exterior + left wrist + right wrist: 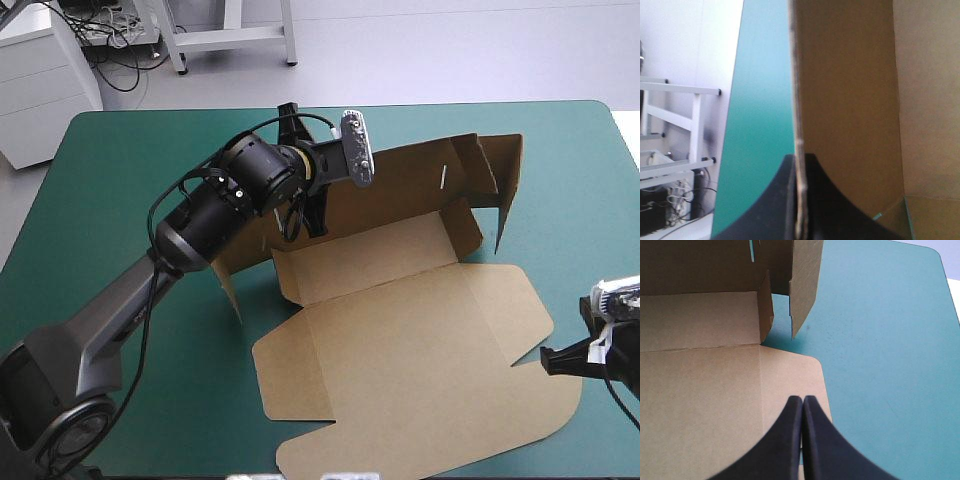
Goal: Fold the box
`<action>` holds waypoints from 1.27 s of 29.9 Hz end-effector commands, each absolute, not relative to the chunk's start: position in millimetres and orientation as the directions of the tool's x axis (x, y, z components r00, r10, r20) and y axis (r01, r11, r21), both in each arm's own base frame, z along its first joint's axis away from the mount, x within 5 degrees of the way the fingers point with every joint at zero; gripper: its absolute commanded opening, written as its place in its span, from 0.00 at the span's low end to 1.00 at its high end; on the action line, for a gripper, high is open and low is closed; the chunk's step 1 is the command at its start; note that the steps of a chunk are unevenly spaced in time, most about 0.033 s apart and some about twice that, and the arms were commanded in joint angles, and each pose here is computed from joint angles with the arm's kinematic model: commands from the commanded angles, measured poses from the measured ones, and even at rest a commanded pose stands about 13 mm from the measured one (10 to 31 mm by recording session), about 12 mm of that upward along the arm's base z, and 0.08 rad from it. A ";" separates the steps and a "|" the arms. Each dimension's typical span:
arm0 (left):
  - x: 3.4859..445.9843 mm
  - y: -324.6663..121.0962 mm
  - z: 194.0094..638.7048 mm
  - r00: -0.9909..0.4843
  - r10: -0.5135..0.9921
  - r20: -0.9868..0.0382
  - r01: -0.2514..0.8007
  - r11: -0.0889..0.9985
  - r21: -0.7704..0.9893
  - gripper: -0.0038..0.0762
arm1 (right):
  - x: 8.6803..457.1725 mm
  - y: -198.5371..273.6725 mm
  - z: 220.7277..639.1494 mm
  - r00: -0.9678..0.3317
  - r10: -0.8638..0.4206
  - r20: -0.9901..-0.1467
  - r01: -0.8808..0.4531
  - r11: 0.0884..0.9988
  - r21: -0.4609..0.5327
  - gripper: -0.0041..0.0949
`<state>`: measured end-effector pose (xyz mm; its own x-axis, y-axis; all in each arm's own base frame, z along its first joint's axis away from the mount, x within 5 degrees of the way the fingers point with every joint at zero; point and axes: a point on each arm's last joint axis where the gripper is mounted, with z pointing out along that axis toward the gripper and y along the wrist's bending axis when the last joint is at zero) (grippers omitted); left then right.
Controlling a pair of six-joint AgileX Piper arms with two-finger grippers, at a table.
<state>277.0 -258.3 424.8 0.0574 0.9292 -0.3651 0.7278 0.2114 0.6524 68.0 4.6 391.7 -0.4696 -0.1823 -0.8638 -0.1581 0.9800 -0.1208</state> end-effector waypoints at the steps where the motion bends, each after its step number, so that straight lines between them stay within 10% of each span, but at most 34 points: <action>1: 257.9 -245.5 455.5 0.160 0.915 -0.372 0.600 0.209 0.772 0.01 | 69.5 3.5 405.4 -0.396 -0.185 -0.899 -0.142 0.980 -0.139 0.02; 13: 231.6 -218.6 404.8 0.311 0.892 -0.329 0.478 0.153 0.865 0.01 | 68.6 3.2 406.5 -0.404 -0.184 -0.896 -0.141 0.980 -0.138 0.12; 23: 215.7 -205.8 362.8 0.378 0.883 -0.280 0.462 0.082 0.883 0.01 | 56.8 0.3 436.4 -0.311 -0.169 -0.935 -0.130 0.982 -0.135 0.79; 38: 213.0 -199.5 351.0 0.344 0.883 -0.320 0.459 0.140 0.878 0.01 | 70.8 2.3 490.5 -0.297 -0.163 -0.941 -0.112 0.985 -0.135 0.80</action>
<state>218.6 -202.3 331.2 0.3167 0.9047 -0.2851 0.5010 0.0957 0.8601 61.0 1.5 468.9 -0.3636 -0.1529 -0.9189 -0.1297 0.9851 -0.1126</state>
